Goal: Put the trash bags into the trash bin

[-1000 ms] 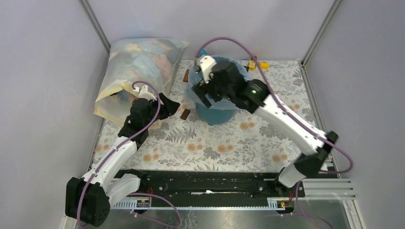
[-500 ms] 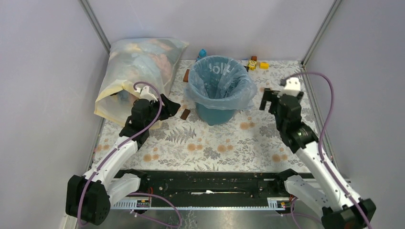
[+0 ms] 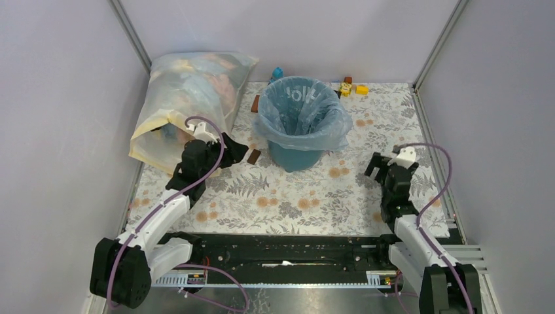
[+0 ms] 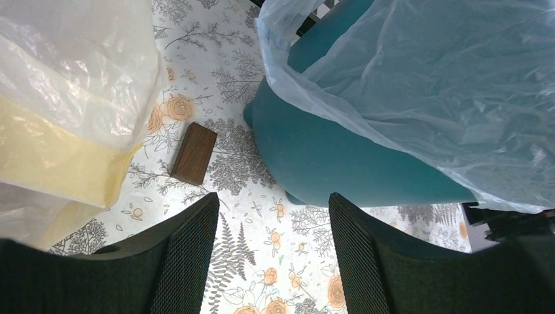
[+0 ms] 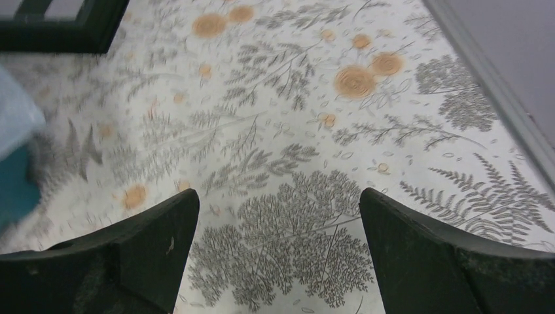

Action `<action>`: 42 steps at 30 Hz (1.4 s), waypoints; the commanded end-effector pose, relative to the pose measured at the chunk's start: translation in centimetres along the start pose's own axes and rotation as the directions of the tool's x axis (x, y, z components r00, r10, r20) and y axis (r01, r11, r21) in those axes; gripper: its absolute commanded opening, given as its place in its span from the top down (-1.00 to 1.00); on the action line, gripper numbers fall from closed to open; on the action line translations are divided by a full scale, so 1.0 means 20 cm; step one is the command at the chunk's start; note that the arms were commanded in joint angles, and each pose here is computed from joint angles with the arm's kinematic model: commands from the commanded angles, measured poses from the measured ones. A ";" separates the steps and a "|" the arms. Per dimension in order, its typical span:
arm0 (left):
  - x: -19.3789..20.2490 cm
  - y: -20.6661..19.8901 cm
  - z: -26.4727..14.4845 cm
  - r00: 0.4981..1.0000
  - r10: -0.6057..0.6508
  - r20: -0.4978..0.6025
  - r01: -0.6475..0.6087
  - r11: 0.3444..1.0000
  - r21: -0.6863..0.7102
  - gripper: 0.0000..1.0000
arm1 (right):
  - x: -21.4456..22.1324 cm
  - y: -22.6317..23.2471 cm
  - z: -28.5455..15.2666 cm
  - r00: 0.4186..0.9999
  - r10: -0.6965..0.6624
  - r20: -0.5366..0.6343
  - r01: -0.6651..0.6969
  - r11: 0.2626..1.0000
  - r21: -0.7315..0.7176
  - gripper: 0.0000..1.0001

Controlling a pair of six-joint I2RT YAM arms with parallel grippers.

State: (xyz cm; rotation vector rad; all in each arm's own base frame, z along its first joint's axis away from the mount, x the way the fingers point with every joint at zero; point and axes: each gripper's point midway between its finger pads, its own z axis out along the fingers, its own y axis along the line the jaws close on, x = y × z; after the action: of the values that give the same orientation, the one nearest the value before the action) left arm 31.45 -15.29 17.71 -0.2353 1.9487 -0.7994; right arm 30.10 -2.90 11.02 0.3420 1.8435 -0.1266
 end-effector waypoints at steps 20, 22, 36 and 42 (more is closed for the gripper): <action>-0.22 0.22 -0.04 0.882 0.325 0.341 -0.276 0.943 -0.185 -0.97 | 0.10 0.16 0.33 0.984 -0.108 0.143 0.126 0.985 -0.118 -0.99; -0.22 0.22 -0.03 0.863 0.366 0.349 -0.320 0.930 -0.183 -0.98 | 0.11 0.19 0.36 0.984 -0.116 0.134 0.136 0.980 -0.146 -0.99; -0.27 0.49 0.08 0.831 0.505 0.231 -0.431 0.849 -0.305 -0.97 | 0.11 0.18 0.35 0.985 -0.116 0.132 0.134 0.981 -0.142 -0.99; -0.25 0.66 0.05 0.764 0.601 0.235 -0.496 0.779 -0.384 -0.98 | 0.11 0.18 0.35 0.985 -0.116 0.131 0.134 0.981 -0.141 -0.99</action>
State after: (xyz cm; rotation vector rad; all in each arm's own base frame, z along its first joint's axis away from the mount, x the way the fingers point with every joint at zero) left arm 36.34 -4.41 11.76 -0.0285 1.7731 -0.1278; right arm 36.23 -0.83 5.65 0.1219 1.7941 -0.0901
